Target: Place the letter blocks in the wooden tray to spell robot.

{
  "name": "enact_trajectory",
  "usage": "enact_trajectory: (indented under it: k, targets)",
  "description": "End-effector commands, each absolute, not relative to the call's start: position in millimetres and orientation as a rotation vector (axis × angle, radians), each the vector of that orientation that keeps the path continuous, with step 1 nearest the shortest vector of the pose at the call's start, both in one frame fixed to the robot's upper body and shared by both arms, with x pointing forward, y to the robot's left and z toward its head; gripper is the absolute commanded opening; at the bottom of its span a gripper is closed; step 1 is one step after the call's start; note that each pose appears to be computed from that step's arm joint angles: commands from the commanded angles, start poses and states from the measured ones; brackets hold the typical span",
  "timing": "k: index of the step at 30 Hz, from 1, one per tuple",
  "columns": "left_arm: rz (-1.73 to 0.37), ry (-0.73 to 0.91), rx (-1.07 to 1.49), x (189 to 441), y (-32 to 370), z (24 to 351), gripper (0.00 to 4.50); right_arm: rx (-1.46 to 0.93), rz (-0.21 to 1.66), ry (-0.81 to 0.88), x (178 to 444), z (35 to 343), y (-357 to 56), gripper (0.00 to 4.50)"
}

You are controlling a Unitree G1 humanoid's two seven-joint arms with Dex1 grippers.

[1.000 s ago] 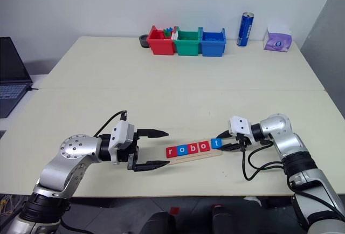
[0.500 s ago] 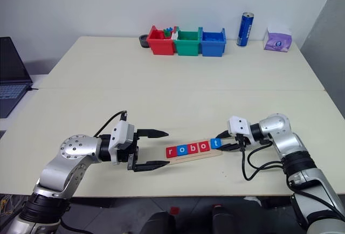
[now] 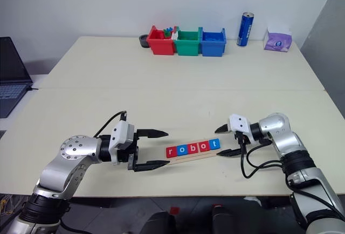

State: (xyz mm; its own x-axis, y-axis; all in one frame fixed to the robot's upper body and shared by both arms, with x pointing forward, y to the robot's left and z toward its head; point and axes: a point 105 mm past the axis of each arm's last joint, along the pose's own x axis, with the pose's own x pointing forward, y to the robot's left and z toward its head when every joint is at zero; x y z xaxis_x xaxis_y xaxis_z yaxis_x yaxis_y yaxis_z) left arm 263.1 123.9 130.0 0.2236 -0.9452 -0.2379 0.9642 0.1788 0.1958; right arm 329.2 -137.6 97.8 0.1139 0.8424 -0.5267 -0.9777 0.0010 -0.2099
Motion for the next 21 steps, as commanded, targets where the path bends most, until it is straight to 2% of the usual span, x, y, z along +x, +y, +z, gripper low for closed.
enact_trajectory:
  k: [1,3,6,16,17,21]
  targets:
    - [-1.371,0.022,0.344,259.9,119.9,139.3,4.5,-0.613,1.411,0.19,334.8,126.2,-142.0,4.45]
    - [-1.374,0.021,0.345,260.8,119.6,139.6,4.5,-0.61,1.389,0.196,334.3,129.7,-150.9,4.45]
    - [-1.377,0.018,0.344,261.9,118.4,140.0,4.5,-0.596,1.361,0.215,333.6,130.1,-162.0,3.84]
    - [-1.389,0.016,0.349,261.9,118.5,140.9,4.5,-0.616,1.355,0.223,327.7,110.0,-159.2,0.18]
    - [-1.389,0.017,0.351,262.0,118.9,141.2,4.5,-0.617,1.354,0.222,327.4,108.5,-158.3,0.05]
    - [-1.393,0.016,0.352,260.5,117.4,140.7,4.5,-0.622,1.356,0.222,326.4,104.0,-155.5,0.05]
